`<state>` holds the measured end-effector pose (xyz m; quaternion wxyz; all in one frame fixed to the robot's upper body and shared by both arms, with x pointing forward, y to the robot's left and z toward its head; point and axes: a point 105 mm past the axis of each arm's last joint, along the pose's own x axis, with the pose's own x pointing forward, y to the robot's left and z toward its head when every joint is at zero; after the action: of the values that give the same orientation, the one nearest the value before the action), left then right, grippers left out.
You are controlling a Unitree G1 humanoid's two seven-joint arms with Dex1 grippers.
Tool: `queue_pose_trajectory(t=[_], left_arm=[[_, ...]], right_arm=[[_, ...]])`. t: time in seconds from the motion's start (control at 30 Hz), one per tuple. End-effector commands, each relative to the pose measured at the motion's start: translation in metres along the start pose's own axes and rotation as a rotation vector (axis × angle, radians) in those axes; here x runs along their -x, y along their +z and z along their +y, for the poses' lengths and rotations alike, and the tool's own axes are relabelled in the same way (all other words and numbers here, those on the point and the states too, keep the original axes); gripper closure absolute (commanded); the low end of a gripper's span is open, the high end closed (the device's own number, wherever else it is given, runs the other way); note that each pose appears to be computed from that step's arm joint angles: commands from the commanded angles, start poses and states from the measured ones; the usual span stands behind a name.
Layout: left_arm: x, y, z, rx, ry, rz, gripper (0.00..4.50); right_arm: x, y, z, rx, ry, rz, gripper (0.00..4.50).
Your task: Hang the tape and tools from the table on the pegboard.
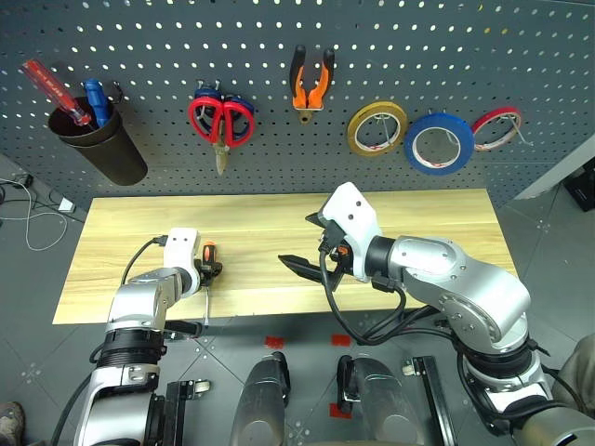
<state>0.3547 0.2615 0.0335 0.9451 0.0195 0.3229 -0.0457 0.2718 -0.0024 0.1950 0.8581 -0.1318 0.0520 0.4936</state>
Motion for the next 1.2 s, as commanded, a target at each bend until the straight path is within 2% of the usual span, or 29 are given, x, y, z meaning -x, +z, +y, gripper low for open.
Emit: queue_pose_trajectory(t=[0.03, 0.13, 0.27, 0.33, 0.47, 0.53, 0.67, 0.83, 1.03, 1.2], left_arm=[[0.007, 0.009, 0.001, -0.060, -0.004, -0.056, 2.84], [0.016, 0.018, -0.003, -0.099, -0.043, -0.124, 3.74], [0.042, 0.040, 0.001, -0.153, 0.010, -0.316, 3.76], [0.062, 0.057, -0.004, -0.212, 0.032, -0.466, 3.76], [0.133, 0.105, -0.014, -0.333, 0.207, -0.869, 3.76], [0.161, 0.120, -0.011, -0.320, 0.301, -0.986, 3.76], [0.181, 0.139, -0.009, -0.299, 0.347, -1.075, 3.76], [0.228, 0.206, 0.002, -0.283, 0.370, -1.295, 3.76], [0.252, 0.248, 0.029, -0.129, 0.370, -1.391, 3.76], [0.263, 0.265, 0.046, -0.164, 0.415, -1.423, 3.76]], right_arm=[[0.004, 0.007, 0.005, 0.041, 0.020, -0.039, 0.00], [0.008, 0.002, 0.006, 0.083, 0.016, -0.034, 0.00], [0.013, 0.009, 0.011, 0.146, 0.000, -0.124, 0.00], [0.014, 0.012, 0.014, 0.147, 0.006, -0.153, 0.00], [0.021, 0.031, 0.012, 0.090, 0.021, -0.280, 0.00], [0.024, 0.041, 0.010, 0.073, 0.030, -0.325, 0.00], [0.026, 0.045, 0.009, 0.083, 0.051, -0.341, 0.00], [0.025, 0.050, 0.003, 0.075, 0.033, -0.353, 0.00], [0.023, 0.044, 0.001, 0.074, 0.028, -0.327, 0.00], [0.023, 0.046, 0.000, 0.083, 0.025, -0.330, 0.00]])
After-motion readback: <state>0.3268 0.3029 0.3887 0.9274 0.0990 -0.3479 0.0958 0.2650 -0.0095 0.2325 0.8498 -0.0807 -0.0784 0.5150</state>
